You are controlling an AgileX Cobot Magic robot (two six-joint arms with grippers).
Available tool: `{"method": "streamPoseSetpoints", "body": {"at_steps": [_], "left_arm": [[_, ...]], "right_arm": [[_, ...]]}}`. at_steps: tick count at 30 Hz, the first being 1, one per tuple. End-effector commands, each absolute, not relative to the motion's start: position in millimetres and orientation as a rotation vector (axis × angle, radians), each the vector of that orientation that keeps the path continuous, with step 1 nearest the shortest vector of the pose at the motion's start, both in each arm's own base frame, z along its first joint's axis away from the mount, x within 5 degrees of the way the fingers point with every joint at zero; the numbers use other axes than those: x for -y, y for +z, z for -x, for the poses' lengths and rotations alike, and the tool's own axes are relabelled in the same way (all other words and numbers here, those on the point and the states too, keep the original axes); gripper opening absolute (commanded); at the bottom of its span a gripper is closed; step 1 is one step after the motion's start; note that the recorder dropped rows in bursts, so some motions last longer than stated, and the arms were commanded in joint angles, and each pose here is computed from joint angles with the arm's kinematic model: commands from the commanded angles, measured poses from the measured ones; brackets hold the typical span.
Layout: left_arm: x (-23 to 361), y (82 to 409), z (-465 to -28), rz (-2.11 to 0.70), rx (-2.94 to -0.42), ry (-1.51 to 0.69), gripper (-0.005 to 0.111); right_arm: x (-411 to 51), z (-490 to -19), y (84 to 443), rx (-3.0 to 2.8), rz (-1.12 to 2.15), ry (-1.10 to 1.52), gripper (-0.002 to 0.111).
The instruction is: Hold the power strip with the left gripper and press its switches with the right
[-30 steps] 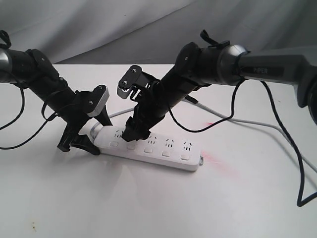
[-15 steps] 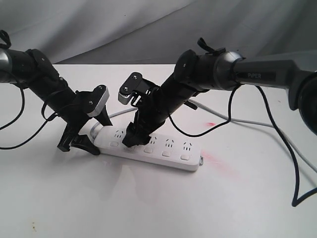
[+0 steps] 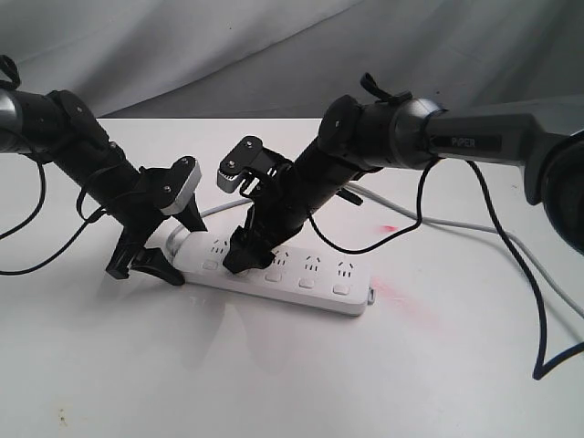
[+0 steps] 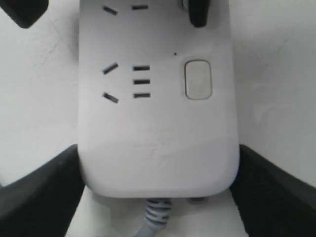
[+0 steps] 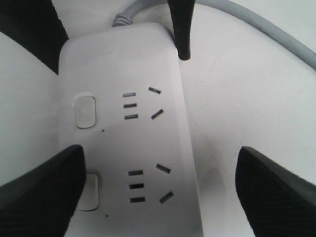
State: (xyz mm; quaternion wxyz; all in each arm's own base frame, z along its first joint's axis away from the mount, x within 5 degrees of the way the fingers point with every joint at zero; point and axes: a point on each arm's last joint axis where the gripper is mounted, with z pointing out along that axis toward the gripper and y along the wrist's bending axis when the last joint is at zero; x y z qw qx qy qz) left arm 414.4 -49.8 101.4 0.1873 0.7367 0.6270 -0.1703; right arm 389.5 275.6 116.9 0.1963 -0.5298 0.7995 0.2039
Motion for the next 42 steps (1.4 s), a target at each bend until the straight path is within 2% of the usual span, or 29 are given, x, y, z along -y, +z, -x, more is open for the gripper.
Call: {"method": "streamPoseSetpoints", "body": {"at_steps": [1, 14, 22, 24, 29, 31, 37, 42], "left_arm": [[50.0, 98.9, -411.7, -2.116, -1.750, -0.499, 0.032], [50.0, 98.9, -411.7, -2.116, -1.750, -0.499, 0.032], [50.0, 98.9, -411.7, -2.116, -1.750, -0.499, 0.032], [50.0, 98.9, -411.7, -2.116, -1.750, -0.499, 0.032], [50.0, 98.9, -411.7, -2.116, -1.750, -0.499, 0.032], [50.0, 98.9, -411.7, -2.115, -1.752, -0.499, 0.032], [50.0, 98.9, -411.7, -2.115, -1.752, -0.499, 0.032], [50.0, 98.9, -411.7, -2.115, -1.752, -0.499, 0.032]], "right_arm": [[-268.4, -388.9, 101.2, -2.253, 1.589, 0.483, 0.076], [-257.2, -385.8, 91.3, -2.328, 1.631, 0.383, 0.076], [-254.8, -376.2, 80.0, -2.395, 1.576, 0.443, 0.076], [-257.4, -378.7, 93.9, -2.351, 1.543, 0.437, 0.076], [-259.6, -382.1, 169.4, -2.143, 1.444, 0.451, 0.076], [-252.5, -384.0, 188.3, -2.108, 1.412, 0.468, 0.076], [-241.1, -383.1, 194.8, -2.132, 1.436, 0.513, 0.076], [-236.5, -378.7, 181.8, -2.172, 1.439, 0.514, 0.076]]}}
